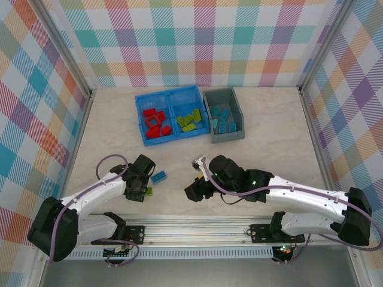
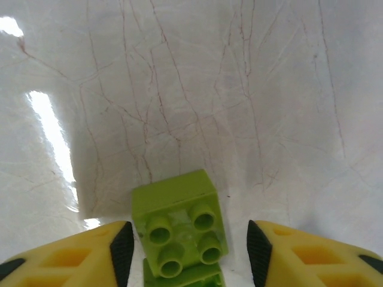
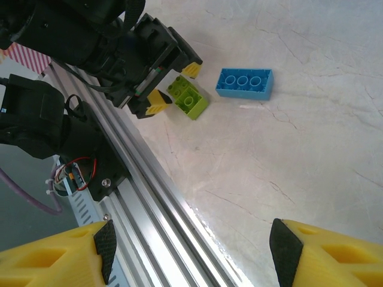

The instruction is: Sort the legos into containers by color

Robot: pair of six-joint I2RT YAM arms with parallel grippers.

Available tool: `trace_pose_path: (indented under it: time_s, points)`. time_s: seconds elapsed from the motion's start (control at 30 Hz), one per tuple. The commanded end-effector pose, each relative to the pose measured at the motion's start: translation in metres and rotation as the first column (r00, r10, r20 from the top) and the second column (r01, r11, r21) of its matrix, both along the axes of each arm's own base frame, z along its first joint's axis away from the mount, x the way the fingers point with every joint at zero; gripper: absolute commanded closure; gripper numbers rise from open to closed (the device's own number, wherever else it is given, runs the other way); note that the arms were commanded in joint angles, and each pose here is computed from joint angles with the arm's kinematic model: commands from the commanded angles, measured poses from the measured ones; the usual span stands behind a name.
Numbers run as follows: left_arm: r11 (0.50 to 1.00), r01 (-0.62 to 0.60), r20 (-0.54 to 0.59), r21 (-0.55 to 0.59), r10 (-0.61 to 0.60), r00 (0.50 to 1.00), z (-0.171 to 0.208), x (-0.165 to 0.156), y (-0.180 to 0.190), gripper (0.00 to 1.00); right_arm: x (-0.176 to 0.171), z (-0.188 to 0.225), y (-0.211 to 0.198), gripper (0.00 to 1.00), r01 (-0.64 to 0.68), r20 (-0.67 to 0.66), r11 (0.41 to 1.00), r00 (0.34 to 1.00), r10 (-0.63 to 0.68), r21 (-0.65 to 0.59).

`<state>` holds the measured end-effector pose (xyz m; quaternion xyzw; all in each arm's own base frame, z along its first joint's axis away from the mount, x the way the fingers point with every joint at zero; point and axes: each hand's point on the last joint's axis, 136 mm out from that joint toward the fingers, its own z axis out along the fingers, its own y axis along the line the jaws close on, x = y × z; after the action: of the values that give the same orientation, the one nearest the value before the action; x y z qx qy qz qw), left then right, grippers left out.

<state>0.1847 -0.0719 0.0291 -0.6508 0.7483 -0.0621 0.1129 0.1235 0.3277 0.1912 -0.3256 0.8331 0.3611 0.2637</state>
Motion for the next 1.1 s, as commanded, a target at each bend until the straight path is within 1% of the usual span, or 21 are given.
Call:
trace_pose_path:
  time_s: [0.0,0.1,0.23,0.37,0.43,0.47,0.5,0.57,0.63,0.7,0.77,0.87,0.93,1.03,1.07]
  points:
    - [0.998,-0.063,0.006,-0.015,0.063,0.998,-0.005,0.002,0.002,0.51,-0.001,0.002,0.002,0.3,0.006,0.005,1.0,1.0,-0.006,0.02]
    - [0.998,-0.067,0.006,-0.011,0.067,0.998,-0.011,0.005,0.004,0.57,-0.001,0.002,0.003,0.3,0.005,0.003,1.0,1.0,-0.005,0.018]
    - [0.998,-0.058,-0.014,-0.001,0.058,0.998,-0.015,0.003,0.006,0.58,-0.002,0.004,0.003,0.3,0.002,0.002,1.0,1.0,-0.002,0.022]
    - [0.999,-0.046,-0.009,0.017,0.046,0.999,-0.014,0.003,0.009,0.59,-0.001,0.003,0.002,0.3,0.009,0.003,1.0,1.0,-0.009,0.021]
    - [0.999,-0.033,0.002,0.026,0.033,0.999,-0.01,0.005,0.011,0.71,-0.001,0.003,0.002,0.3,0.01,0.001,1.0,1.0,-0.01,0.019]
    - [0.999,-0.021,0.012,0.036,0.021,1.0,-0.005,0.006,0.012,0.74,-0.001,0.003,0.002,0.3,0.012,0.002,1.0,1.0,-0.012,0.02]
    - [0.998,-0.005,0.027,0.058,0.004,1.0,0.004,0.009,0.015,0.75,0.0,0.005,0.001,0.3,0.015,0.005,1.0,1.0,-0.015,0.022]
    - [0.994,0.032,0.064,0.108,-0.039,0.997,0.027,0.017,0.02,0.75,0.002,0.009,-0.001,0.3,0.027,0.019,0.999,0.999,-0.027,0.027]
    - [0.985,0.086,0.124,0.152,-0.106,0.987,0.057,0.033,0.021,0.75,0.007,0.016,-0.006,0.3,0.058,0.044,0.998,0.997,-0.059,0.033]
    - [0.961,0.198,0.177,0.194,-0.233,0.956,0.086,0.055,0.012,0.75,0.014,0.025,-0.013,0.31,0.1,0.081,0.994,0.991,-0.103,0.047]
    - [0.925,0.315,0.228,0.212,-0.36,0.905,0.115,0.082,-0.008,0.77,0.024,0.034,-0.025,0.31,0.169,0.126,0.983,0.976,-0.177,0.068]
    - [0.847,0.458,0.24,0.27,-0.52,0.82,0.15,0.116,-0.038,0.77,0.045,0.047,-0.049,0.3,0.315,0.195,0.944,0.924,-0.328,0.094]
    - [0.786,0.531,0.239,0.317,-0.608,0.757,0.169,0.139,-0.061,0.77,0.056,0.058,-0.058,0.3,0.375,0.238,0.921,0.889,-0.391,0.111]
    - [0.712,0.603,0.253,0.361,-0.697,0.671,0.189,0.172,-0.096,0.76,0.069,0.073,-0.058,0.3,0.41,0.29,0.903,0.856,-0.429,0.124]
    - [0.691,0.619,0.251,0.374,-0.717,0.65,0.192,0.181,-0.105,0.76,0.074,0.075,-0.057,0.3,0.422,0.294,0.898,0.849,-0.44,0.124]
